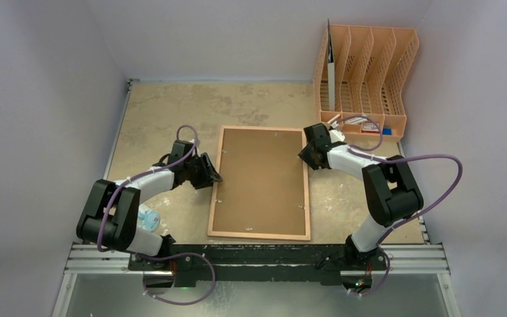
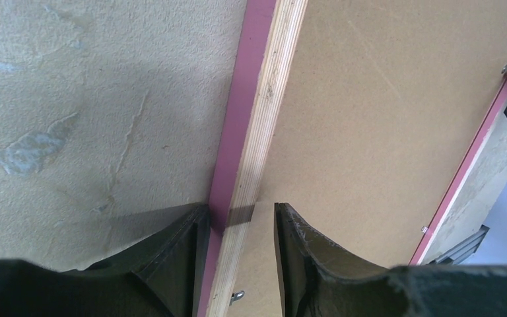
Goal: Put the photo into the frame
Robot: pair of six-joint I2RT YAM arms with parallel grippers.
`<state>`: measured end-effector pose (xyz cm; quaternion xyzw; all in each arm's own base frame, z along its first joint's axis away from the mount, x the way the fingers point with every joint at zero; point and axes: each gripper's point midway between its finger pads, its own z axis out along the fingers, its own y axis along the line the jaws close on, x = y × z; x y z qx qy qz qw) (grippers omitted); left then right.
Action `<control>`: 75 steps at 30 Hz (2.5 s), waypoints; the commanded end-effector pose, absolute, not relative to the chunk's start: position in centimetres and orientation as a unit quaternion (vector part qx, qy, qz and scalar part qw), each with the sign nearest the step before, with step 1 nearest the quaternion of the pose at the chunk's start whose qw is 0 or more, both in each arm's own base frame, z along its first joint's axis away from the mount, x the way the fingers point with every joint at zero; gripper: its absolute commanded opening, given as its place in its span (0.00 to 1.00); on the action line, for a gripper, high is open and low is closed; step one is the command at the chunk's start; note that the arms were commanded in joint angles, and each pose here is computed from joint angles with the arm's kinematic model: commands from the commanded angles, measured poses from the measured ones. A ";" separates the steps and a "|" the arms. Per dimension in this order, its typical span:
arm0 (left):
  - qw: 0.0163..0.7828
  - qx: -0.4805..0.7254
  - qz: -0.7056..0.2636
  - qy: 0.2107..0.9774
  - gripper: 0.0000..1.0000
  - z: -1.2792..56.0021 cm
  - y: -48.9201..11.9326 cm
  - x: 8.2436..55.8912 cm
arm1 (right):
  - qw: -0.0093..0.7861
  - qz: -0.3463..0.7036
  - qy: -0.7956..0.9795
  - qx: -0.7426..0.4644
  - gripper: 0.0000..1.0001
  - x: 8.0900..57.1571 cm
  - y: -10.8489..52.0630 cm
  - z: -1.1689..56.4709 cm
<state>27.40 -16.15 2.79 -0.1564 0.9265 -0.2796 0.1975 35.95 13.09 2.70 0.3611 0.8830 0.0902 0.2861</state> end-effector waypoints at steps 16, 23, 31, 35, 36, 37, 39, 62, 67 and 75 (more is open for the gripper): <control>0.237 -0.128 -0.228 0.936 0.60 7.5 -14.7 27.3 | 0.284 0.118 0.929 0.206 0.45 35.0 15.1 3.6; 0.244 -0.126 -0.229 0.934 0.61 8.3 -14.8 27.7 | 0.258 0.080 0.946 0.180 0.49 33.4 14.0 2.9; 0.240 -0.125 -0.234 0.934 0.61 8.3 -15.0 27.7 | 0.268 0.040 0.942 0.195 0.28 33.0 12.3 2.7; 0.240 -0.124 -0.236 0.934 0.60 8.4 -15.0 27.7 | 0.270 0.063 0.938 0.208 0.13 33.3 13.0 2.7; 0.241 -0.123 -0.236 0.933 0.60 8.6 -15.1 27.7 | 0.270 0.071 0.936 0.216 0.11 33.4 13.3 2.7; 0.242 -0.123 -0.236 0.933 0.60 8.6 -15.0 27.6 | 0.273 0.075 0.932 0.226 0.09 33.6 13.4 2.9; 0.242 -0.122 -0.236 0.933 0.60 8.8 -15.0 27.6 | 0.281 0.092 0.921 0.253 0.07 34.2 13.8 3.3; 0.256 -0.222 -0.128 0.932 0.65 8.7 -10.0 25.0 | 0.284 0.210 0.869 0.346 0.59 37.7 18.2 4.4; 0.275 -0.265 -0.106 0.918 0.65 7.8 -8.7 25.0 | 0.324 0.200 0.872 0.307 0.63 37.0 17.0 7.1; 0.293 -0.311 -0.092 0.899 0.46 6.0 -7.8 25.5 | 0.392 0.305 0.855 0.150 0.57 35.4 22.4 13.6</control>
